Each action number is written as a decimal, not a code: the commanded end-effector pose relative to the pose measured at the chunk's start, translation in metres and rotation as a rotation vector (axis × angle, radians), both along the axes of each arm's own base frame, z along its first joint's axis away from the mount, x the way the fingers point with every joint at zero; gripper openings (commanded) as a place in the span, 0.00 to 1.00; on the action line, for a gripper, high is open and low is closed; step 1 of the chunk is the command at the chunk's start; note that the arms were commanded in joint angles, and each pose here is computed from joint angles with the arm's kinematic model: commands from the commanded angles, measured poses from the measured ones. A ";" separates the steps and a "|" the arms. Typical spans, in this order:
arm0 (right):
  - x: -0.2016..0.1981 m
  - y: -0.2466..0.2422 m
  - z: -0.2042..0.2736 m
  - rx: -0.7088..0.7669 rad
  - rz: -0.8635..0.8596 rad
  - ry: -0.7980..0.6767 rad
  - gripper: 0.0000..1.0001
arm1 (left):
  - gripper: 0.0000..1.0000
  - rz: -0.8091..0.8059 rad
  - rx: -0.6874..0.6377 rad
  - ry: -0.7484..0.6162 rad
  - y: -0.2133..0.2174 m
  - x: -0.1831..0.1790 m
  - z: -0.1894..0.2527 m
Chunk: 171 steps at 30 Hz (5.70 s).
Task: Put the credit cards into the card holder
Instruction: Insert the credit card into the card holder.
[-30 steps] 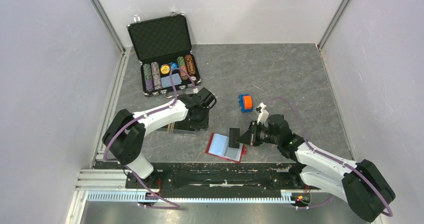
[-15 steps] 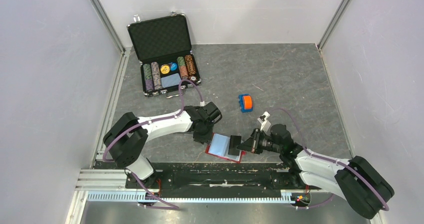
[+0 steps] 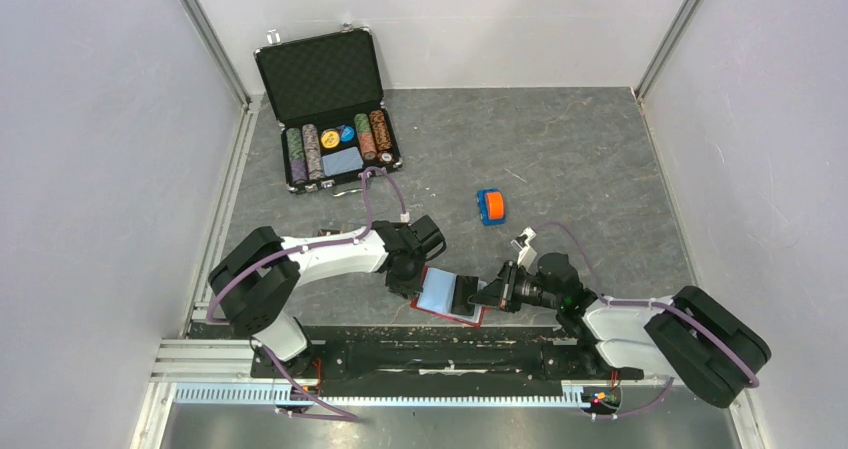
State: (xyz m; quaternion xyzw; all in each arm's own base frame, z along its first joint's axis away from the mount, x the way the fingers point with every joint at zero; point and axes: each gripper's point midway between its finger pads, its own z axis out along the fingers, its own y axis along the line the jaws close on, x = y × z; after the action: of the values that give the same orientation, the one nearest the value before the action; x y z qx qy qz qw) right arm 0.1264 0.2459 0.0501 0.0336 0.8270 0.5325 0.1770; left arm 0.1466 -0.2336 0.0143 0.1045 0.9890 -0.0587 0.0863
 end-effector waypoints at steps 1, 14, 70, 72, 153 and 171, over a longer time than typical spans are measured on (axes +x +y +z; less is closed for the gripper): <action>-0.004 0.003 0.006 0.055 0.011 -0.005 0.00 | 0.24 0.026 0.008 0.018 0.001 -0.009 -0.006; -0.009 0.002 -0.020 -0.028 0.017 0.055 0.00 | 0.21 0.023 0.003 0.033 -0.003 -0.019 -0.007; 0.020 0.032 -0.015 0.014 0.139 0.034 0.00 | 0.15 -0.044 0.020 0.066 -0.009 -0.042 -0.009; 0.024 0.031 -0.020 -0.034 0.142 0.008 0.00 | 0.15 -0.045 0.021 0.066 -0.009 -0.042 -0.009; 0.038 0.040 -0.031 -0.394 0.176 -0.152 0.59 | 0.07 -0.071 -0.050 0.023 -0.033 -0.038 0.003; 0.017 0.065 -0.029 -0.272 0.264 -0.132 0.24 | 0.04 -0.122 -0.023 -0.011 -0.047 -0.021 0.009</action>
State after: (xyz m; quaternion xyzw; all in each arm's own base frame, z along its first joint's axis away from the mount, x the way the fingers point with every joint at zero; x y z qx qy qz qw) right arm 0.1563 0.3082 0.0238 -0.1270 0.8791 0.4230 0.1792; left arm 0.1109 -0.2545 0.0143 0.1450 0.9865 -0.0457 0.0603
